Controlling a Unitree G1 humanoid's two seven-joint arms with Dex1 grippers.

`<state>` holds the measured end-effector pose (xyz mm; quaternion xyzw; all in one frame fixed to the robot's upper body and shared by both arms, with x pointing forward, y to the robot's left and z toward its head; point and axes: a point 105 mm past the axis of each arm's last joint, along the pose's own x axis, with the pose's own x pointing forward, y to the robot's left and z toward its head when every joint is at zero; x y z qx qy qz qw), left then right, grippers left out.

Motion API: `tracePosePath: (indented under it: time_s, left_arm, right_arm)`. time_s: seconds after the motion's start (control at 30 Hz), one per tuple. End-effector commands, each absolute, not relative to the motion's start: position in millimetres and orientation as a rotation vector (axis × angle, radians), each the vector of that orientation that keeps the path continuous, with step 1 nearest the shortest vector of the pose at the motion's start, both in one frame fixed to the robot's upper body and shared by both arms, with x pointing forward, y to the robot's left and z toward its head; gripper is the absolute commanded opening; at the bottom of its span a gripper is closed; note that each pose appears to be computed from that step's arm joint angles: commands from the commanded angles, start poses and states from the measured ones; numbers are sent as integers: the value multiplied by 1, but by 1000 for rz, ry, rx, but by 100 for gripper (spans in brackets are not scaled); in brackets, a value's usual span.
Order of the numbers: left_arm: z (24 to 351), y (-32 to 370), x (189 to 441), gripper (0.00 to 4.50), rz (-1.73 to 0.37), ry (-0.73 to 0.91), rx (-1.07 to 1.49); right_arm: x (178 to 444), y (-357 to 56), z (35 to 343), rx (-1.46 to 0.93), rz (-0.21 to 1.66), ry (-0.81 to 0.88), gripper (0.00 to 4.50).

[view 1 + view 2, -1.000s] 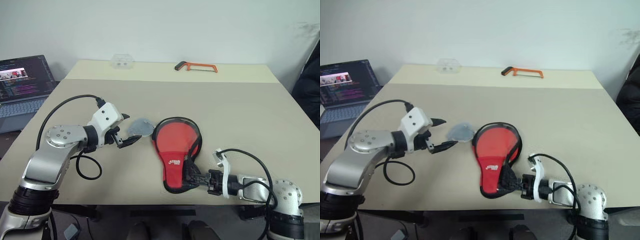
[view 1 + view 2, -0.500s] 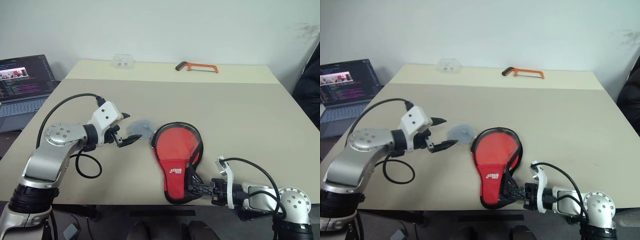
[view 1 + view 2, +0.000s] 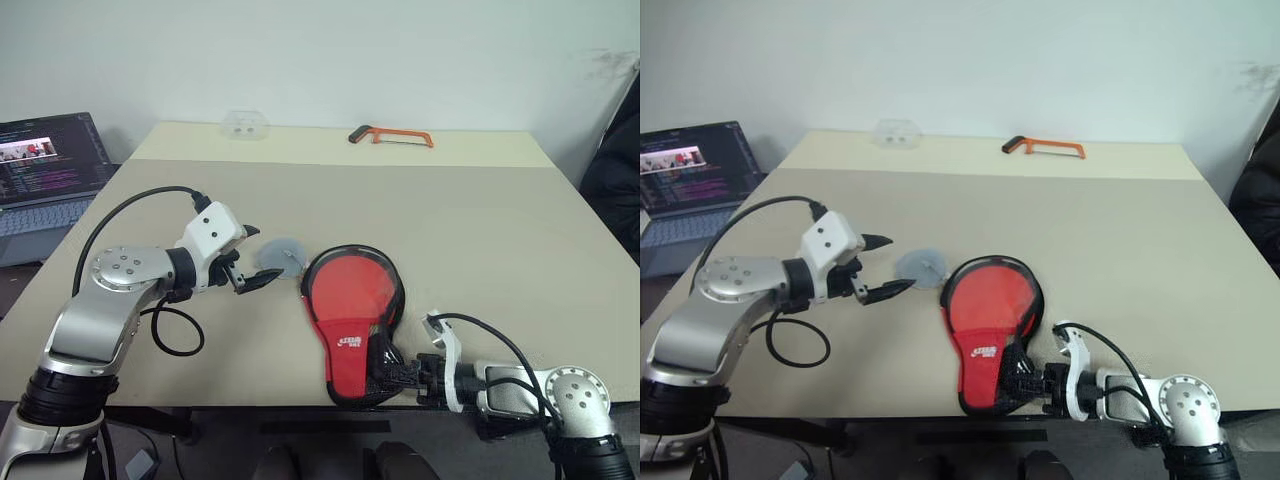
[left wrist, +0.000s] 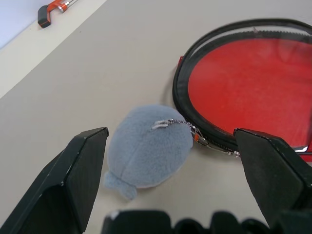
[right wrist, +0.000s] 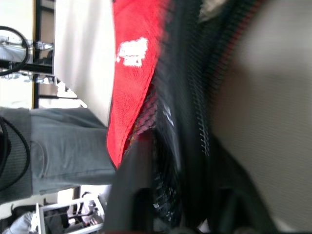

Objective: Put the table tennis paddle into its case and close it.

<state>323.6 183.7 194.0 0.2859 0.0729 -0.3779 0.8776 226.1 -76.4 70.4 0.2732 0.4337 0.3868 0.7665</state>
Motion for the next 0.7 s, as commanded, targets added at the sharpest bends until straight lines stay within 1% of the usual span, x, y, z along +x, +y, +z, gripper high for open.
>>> tracePosePath:
  time_s: [0.03, 0.07, 0.17, 0.23, 0.27, 0.37, 0.4, 0.47, 0.53, 0.6, 0.63, 0.7]
  left_arm:
    - [208, 182, 328, 450, -769, 94, 620]
    - [208, 182, 329, 450, -768, 91, 620]
    - [209, 180, 332, 450, -767, 79, 618]
    - [210, 180, 334, 450, -765, 72, 615]
    - [210, 180, 335, 450, -764, 70, 615]
    - [212, 179, 339, 450, -760, 56, 613]
    - [213, 179, 342, 450, -755, 53, 609]
    - [215, 179, 346, 450, -749, 50, 603]
    - [217, 177, 348, 450, -753, 40, 594]
    - [217, 173, 352, 450, -772, 39, 595]
    - [216, 171, 354, 450, -780, 40, 599]
    - [215, 167, 358, 450, -800, 54, 582]
  right_arm:
    - [235, -91, 71, 534, 783, 923, 256]
    - [236, -94, 73, 518, 785, 919, 287]
    - [230, -109, 84, 360, 854, 903, 384]
    - [230, -130, 96, 169, 899, 857, 448]
    - [233, -141, 100, 84, 906, 830, 448]
    - [251, -175, 117, -143, 906, 705, 448]
    - [259, -179, 134, -214, 938, 614, 448]
    - [266, -179, 156, -294, 991, 495, 448]
    - [275, -167, 176, -322, 1032, 356, 448]
    - [285, -137, 192, -336, 1080, 184, 448]
    - [287, -125, 194, -342, 1097, 135, 448]
    - [293, -95, 190, -331, 1120, 51, 448]
